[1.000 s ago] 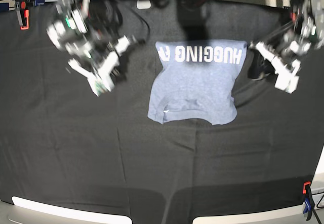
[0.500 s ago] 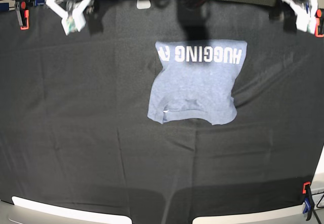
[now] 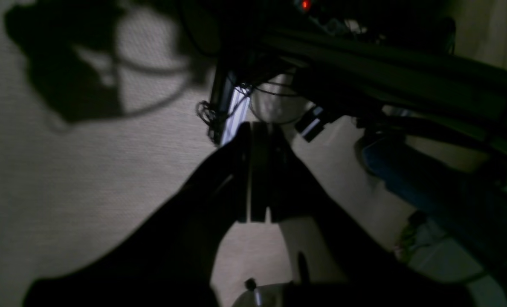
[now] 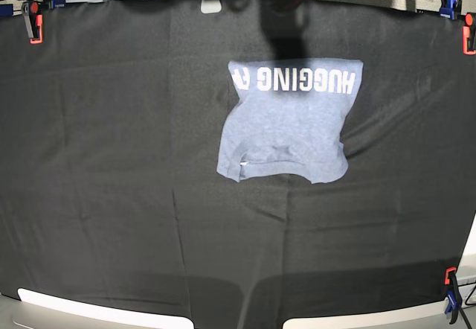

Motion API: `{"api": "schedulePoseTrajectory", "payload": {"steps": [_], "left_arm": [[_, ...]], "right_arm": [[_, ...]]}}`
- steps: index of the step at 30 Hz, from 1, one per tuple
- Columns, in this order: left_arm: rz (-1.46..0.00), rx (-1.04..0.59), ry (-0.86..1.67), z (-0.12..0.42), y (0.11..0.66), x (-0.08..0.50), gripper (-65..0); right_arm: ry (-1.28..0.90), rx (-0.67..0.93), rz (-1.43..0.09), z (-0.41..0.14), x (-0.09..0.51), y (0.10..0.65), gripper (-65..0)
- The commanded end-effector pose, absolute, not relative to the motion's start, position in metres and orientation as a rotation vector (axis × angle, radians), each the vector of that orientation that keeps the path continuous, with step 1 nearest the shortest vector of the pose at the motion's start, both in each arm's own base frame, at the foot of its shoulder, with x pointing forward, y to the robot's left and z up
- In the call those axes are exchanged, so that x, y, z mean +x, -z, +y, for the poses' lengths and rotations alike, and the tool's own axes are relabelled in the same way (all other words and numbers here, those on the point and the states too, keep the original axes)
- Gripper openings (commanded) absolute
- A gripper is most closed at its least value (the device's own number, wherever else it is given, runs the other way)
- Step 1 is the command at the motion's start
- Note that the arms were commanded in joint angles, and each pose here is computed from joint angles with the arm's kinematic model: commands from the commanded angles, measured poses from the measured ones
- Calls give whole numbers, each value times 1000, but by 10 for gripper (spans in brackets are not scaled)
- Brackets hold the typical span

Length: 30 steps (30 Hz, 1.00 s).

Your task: Layout the t-shirt on the table in an organized manner, then fold the t-shirt properly

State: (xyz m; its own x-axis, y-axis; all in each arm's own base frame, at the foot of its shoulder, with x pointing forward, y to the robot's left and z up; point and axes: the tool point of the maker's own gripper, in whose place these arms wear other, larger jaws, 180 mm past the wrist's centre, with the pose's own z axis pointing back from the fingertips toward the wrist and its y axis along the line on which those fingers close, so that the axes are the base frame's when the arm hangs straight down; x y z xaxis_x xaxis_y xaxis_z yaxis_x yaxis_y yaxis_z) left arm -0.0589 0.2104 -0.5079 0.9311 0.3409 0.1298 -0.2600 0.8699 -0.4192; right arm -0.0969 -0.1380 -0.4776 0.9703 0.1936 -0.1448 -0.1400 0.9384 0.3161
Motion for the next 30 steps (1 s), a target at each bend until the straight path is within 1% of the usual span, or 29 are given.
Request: {"api": "schedulePoseTrajectory", "payload": {"steps": [1,3,9,12,15,17,18,19,21,25,30], "left_arm": [[-171,-394,-309,215,512,-71,-650],[-140,-369,-316,217,528,-85,-650],[-254,-288,-397,235,563,-90,-650],[-286,-269,-388,240,575,-84,-650],[-317,-270,-357,240,584,-64,-645],[-323,-282,-344,235,590,-52,-553],[-325,-289,-345,233,593,-46,-516],[-326,-297,-345,230,595,-40,-494],[-329,-310,-357,224,600,-30,-488],[-312,-241,-416,222,617,-20,-488],[-380,-234,-465,214,622,-1,-489]], "right_arm": [[-179,317,207,-141,-106,483,-650],[-181,338,240,-144,-115,504,-650],[-178,369,321,-154,-129,564,-650],[-210,353,287,-155,-122,593,-650],[-258,345,230,-155,-113,613,-650],[-294,345,205,-155,-104,623,-650],[-309,344,203,-153,-98,627,-650],[-312,343,209,-153,-94,629,-650],[-301,345,203,-150,-80,633,-650],[-285,340,144,-143,-46,639,-650],[-258,222,85,-156,-23,647,-650]]}}
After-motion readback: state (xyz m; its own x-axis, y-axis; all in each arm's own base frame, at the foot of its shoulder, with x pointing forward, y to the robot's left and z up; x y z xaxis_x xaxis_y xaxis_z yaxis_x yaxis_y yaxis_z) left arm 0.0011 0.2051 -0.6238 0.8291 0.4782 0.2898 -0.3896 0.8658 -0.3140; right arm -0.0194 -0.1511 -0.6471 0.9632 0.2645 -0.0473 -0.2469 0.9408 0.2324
